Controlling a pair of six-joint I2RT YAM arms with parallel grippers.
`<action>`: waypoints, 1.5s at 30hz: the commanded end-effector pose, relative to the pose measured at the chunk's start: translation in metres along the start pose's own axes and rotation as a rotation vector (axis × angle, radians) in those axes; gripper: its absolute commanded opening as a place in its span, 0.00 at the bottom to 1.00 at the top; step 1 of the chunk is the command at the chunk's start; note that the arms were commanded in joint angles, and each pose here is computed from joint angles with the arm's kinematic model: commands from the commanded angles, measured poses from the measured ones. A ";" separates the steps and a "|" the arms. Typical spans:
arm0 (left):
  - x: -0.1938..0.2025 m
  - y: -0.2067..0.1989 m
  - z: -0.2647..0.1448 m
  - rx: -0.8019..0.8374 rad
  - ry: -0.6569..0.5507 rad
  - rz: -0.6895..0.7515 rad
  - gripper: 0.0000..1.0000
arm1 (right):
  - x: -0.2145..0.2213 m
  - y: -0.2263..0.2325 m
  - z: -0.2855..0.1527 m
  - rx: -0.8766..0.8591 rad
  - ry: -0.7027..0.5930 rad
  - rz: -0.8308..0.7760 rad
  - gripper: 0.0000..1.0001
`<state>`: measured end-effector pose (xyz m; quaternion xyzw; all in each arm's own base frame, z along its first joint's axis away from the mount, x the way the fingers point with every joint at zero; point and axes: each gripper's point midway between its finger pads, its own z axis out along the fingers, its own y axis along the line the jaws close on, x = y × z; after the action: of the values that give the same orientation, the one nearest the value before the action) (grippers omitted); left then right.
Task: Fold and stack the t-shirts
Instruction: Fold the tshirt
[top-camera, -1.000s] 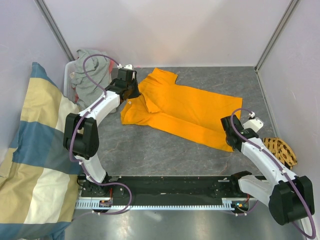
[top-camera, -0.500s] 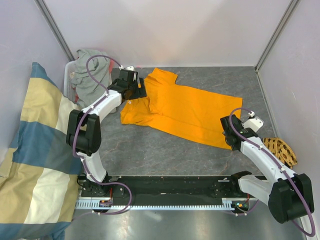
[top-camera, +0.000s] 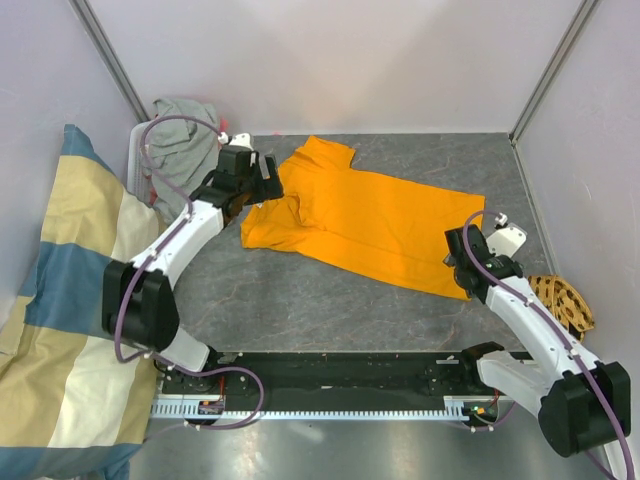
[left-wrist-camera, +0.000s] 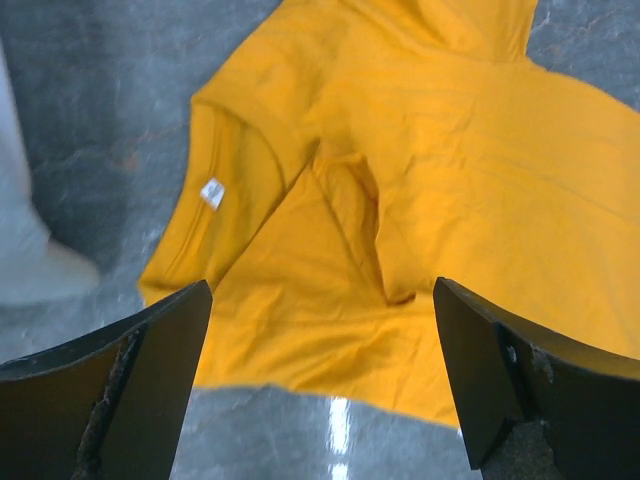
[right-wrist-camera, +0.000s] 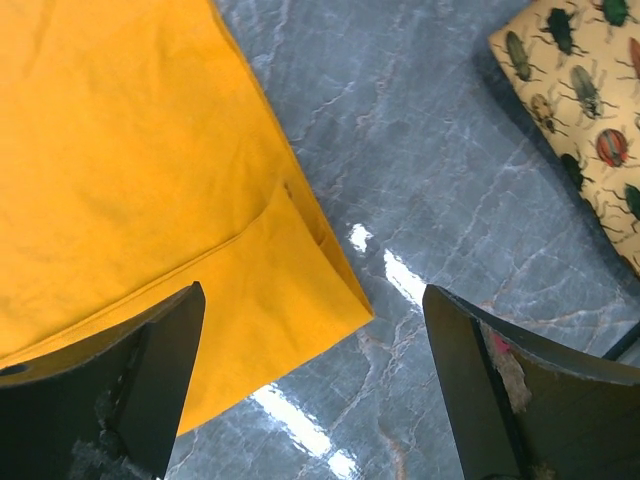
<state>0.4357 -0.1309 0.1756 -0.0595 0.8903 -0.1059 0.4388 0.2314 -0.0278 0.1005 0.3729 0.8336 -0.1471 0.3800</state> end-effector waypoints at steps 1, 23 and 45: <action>0.027 0.020 -0.025 -0.044 -0.012 -0.066 1.00 | -0.015 0.026 -0.010 -0.121 -0.004 -0.041 0.98; 0.108 0.049 -0.018 -0.111 0.097 -0.172 1.00 | 0.073 0.116 -0.005 -0.445 0.218 -0.328 0.98; 0.094 0.051 -0.023 -0.132 0.055 -0.162 1.00 | 0.111 0.078 0.026 -0.239 0.286 -0.365 0.98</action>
<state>0.3450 -0.0993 0.0843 -0.1381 0.9177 -0.0815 0.3634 0.2709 0.0762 0.0178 0.1715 0.9392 -0.0362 0.2953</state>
